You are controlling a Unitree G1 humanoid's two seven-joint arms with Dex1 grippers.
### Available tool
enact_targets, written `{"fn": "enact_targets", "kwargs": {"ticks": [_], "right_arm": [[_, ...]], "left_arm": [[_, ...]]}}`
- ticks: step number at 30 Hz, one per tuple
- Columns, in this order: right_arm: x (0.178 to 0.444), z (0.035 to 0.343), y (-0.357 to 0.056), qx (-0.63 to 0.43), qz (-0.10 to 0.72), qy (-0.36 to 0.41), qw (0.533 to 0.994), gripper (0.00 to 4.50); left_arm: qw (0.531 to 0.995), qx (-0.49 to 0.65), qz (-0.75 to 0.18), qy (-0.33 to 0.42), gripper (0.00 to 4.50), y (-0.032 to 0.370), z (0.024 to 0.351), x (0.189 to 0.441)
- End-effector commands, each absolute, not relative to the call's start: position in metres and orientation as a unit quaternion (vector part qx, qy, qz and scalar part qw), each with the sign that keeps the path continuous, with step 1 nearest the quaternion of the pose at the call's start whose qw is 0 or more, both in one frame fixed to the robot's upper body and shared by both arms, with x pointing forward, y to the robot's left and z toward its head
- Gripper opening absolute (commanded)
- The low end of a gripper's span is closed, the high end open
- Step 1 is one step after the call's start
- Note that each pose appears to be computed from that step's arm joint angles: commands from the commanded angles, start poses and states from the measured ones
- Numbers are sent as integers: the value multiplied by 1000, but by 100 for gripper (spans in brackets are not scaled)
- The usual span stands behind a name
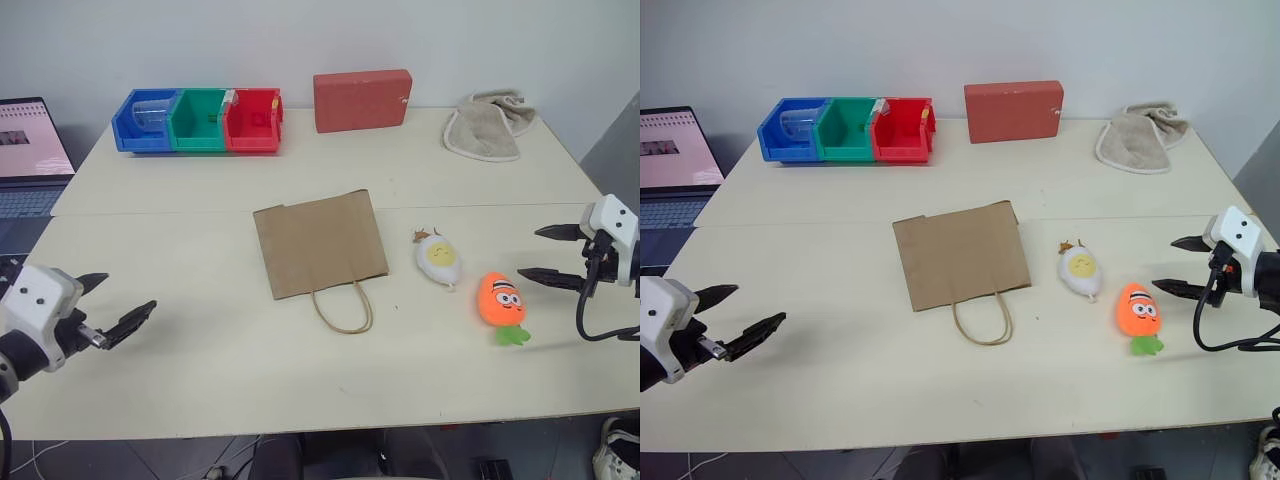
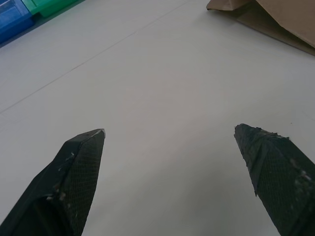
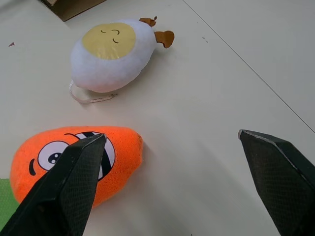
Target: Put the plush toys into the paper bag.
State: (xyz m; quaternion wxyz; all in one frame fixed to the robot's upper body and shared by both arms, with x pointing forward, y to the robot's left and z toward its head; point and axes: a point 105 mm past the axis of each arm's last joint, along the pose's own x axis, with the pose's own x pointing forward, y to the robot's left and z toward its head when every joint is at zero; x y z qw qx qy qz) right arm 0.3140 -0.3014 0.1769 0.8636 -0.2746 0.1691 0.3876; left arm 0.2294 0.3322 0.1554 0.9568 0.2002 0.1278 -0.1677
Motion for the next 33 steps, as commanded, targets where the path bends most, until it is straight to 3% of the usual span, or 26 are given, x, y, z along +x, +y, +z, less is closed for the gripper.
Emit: {"fn": "enact_targets", "kwargs": {"ticks": [1,33], "right_arm": [[314,192,-301,-298,386,153,859,450],[323,194,-296,-304,386,138,860,450]], "left_arm": [[955,218,-166,114,449,333,169,227],[957,206,-192,72,449,326,178,224]]}}
